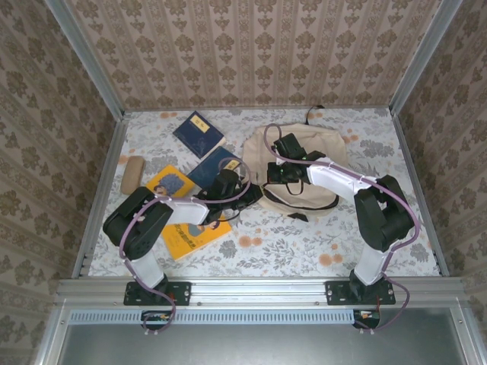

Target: Pack books, pencil case, and school supplies into a backpack

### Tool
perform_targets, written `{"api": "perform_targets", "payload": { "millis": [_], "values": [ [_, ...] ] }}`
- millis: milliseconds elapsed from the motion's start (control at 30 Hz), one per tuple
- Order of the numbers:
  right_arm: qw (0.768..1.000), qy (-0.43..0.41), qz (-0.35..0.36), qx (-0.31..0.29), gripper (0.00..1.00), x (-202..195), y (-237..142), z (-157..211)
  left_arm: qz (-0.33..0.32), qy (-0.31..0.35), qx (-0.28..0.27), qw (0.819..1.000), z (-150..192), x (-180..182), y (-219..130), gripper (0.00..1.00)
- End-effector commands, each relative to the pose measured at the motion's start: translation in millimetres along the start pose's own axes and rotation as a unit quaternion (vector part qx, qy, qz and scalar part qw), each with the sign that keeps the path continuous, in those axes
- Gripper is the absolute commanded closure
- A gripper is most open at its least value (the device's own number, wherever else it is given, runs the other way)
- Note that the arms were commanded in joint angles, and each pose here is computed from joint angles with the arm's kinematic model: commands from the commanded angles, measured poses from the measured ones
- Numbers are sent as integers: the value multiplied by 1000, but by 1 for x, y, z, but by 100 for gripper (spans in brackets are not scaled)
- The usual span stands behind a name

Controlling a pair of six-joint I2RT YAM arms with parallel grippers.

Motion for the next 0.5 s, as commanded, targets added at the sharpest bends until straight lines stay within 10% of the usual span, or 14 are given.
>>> {"api": "perform_targets", "payload": {
  "millis": [0, 467],
  "values": [
    [998, 21, 53, 11, 100, -18, 4, 7, -23, 6, 8, 1000, 9, 11, -3, 99],
    [992, 72, 98, 45, 100, -36, 19, 26, -56, 1, 17, 998, 21, 30, -18, 100]
  ]
}}
Point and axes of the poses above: each hand's point on the last joint's axis, 136 mm out from that joint toward the fingers, its own y axis out along the fingers, its own x axis along the line the jaws close on, z = x × y, the point moved 6 cm from there along -y, back along the fingers, and after that the axes turned 6 degrees about y, right-handed, at the moved point
